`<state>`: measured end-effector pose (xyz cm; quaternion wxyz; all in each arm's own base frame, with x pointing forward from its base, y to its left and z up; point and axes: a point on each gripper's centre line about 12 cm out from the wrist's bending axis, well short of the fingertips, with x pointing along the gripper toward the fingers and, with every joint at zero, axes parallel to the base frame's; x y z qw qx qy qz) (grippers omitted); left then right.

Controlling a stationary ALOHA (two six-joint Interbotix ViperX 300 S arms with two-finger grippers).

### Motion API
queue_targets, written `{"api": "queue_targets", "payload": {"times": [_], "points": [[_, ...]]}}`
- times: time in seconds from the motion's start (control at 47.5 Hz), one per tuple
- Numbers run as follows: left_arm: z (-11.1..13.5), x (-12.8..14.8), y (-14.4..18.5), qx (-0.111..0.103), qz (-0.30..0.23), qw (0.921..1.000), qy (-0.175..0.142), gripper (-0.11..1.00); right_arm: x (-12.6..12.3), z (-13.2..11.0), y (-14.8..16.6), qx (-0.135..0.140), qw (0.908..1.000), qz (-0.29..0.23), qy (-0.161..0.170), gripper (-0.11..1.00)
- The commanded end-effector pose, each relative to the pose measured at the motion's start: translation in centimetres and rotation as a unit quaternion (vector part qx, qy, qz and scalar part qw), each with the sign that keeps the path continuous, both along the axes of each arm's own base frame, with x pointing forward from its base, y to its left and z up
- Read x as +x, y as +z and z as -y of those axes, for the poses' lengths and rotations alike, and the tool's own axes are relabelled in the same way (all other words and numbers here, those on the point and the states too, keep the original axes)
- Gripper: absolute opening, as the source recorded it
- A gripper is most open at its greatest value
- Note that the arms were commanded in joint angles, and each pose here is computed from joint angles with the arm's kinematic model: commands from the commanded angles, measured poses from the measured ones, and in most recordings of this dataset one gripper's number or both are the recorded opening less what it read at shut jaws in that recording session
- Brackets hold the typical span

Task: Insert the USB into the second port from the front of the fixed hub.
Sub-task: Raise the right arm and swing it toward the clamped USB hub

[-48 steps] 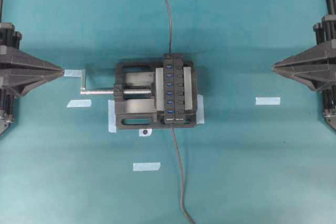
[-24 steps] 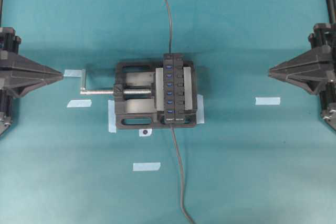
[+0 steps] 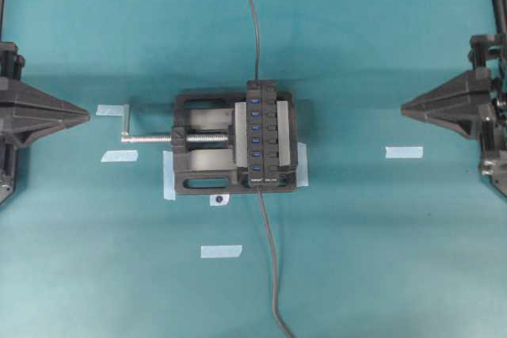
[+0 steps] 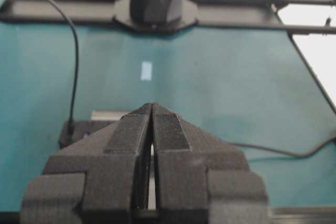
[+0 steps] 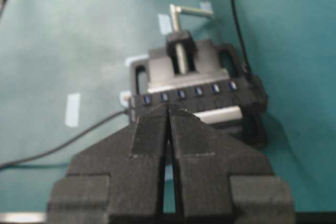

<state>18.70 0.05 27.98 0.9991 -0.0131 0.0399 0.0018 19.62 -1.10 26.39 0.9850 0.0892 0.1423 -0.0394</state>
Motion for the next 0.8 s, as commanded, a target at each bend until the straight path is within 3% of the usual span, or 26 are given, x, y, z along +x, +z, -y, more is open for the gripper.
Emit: {"api": "queue_targets", "payload": {"times": [0.0,0.253,0.589,0.779], "points": [[-0.1,0.6,0.9,0.002,-0.006,1.0000,0.001,0.00,0.4,0.3,0.7,0.003,1.0000,-0.004,-0.008,0.05],[0.0,1.5,-0.4,0.002,-0.084,0.9964,0.000,0.00,1.1,1.4,0.5,0.001,0.9981,-0.054,-0.030,0.05],[0.0,1.9,-1.9,0.002,-0.132,0.9912,0.000,0.00,3.1,3.0,0.0,-0.009,0.9939,-0.096,-0.054,0.05],[0.0,2.2,-2.4,0.004,-0.151,0.9886,-0.001,0.00,4.4,3.9,0.1,-0.032,0.9905,-0.121,-0.057,0.05]]}}
